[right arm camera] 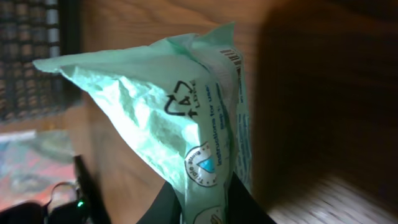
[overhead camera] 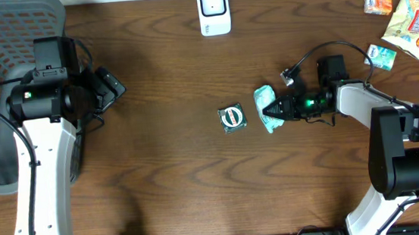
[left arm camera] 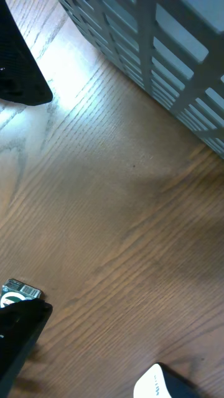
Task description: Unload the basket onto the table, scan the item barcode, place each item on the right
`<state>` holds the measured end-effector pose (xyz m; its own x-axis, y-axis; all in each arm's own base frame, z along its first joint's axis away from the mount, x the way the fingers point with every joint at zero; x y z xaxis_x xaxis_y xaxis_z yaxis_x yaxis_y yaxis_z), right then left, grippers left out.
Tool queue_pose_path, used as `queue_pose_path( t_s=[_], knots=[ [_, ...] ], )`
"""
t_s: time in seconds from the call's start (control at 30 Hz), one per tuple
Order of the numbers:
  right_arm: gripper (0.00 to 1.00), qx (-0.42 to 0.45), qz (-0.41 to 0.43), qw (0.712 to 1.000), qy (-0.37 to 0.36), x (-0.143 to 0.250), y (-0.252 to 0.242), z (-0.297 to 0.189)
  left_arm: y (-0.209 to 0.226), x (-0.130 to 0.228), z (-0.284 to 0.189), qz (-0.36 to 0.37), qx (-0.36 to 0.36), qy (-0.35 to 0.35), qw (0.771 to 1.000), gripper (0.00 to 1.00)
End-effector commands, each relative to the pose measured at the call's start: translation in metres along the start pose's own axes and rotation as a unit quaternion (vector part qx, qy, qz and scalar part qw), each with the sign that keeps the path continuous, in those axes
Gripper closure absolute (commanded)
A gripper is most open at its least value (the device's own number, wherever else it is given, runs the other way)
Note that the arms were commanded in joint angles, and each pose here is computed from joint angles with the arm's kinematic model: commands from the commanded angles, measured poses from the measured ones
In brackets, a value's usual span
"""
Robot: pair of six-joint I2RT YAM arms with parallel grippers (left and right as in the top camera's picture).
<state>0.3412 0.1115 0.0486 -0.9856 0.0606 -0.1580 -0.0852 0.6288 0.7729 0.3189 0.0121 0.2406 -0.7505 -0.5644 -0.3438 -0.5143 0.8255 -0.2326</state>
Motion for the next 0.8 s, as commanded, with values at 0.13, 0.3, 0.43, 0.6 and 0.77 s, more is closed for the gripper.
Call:
queue_pose_path(
  t_s=[0.13,0.3,0.43,0.6,0.77],
  knots=[
    [0.48,0.172,0.044,0.984,-0.028,-0.009,-0.049,-0.013,0.003,-0.002,0.000,-0.003,-0.007,-0.003,1.000,0.02],
    [0.48,0.227,0.054,0.972,-0.041,-0.032,-0.048,-0.041,0.003,-0.002,0.000,-0.003,-0.007,-0.003,1.000,0.02],
    [0.40,0.233,0.052,0.970,-0.046,-0.047,-0.031,-0.056,0.003,-0.002,0.000,-0.003,-0.007,-0.003,1.000,0.02],
    [0.39,0.159,0.055,0.985,-0.032,-0.048,-0.006,-0.051,0.003,-0.002,0.000,-0.003,-0.007,-0.003,1.000,0.02],
    [0.41,0.158,0.071,0.985,-0.005,-0.035,-0.004,-0.047,0.003,-0.002,0.000,-0.003,-0.007,-0.003,1.000,0.02]
  ],
)
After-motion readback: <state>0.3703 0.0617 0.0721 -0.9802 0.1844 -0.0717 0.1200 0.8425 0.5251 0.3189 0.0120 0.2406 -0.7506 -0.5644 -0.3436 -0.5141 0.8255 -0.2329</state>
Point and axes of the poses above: each gripper's point midway between its finger pads, its own z axis out along the fingers, its own y axis along the line the jaws close on, x = y × z, the point moved 3 cm from there along -z, back along the fingers, and after that the axes turned 5 degrees about z, right-handed, at the moved point
